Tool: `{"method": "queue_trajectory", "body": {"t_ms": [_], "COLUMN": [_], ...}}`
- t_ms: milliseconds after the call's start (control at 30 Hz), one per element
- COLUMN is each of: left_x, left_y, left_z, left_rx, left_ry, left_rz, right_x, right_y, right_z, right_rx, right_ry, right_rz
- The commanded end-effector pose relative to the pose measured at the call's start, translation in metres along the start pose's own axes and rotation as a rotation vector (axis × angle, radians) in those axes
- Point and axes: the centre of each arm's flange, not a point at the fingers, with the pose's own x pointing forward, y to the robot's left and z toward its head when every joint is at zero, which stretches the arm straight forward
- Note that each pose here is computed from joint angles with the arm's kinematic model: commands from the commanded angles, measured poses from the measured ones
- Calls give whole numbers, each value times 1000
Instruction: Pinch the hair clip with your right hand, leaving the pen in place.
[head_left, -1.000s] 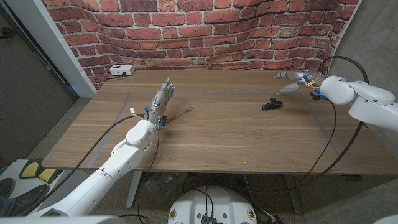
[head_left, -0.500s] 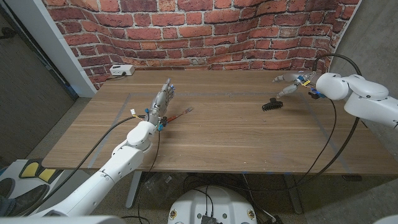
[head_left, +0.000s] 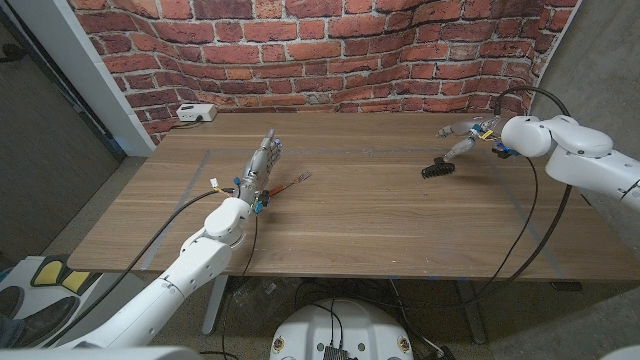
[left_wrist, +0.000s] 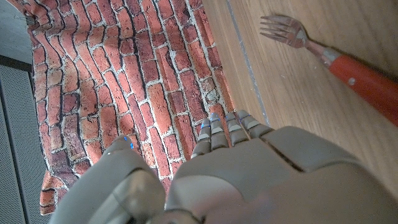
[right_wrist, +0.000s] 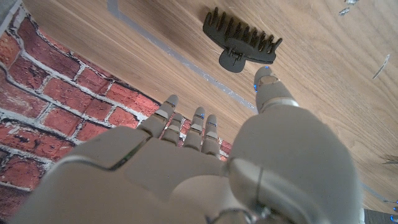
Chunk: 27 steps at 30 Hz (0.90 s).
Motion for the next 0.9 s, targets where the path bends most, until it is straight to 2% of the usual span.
{"method": "queue_trajectory", "body": {"t_ms": [33, 267, 533, 900], "left_x": [-1, 0, 1, 2], "left_y": [-1, -1, -4, -4], "left_z": [-1, -1, -1, -2], "left_rx": [2, 2, 2, 3], "left_ry": [12, 14, 19, 25], "left_rz": [1, 5, 2, 7], "right_x": [12, 17, 22, 29], "right_y": [5, 10, 13, 20], "right_z": [1, 2, 0, -2], "right_rx": [-32, -57, -63, -70], "right_ry": [-18, -31, -46, -34], "right_rz": [36, 74, 62, 82]}}
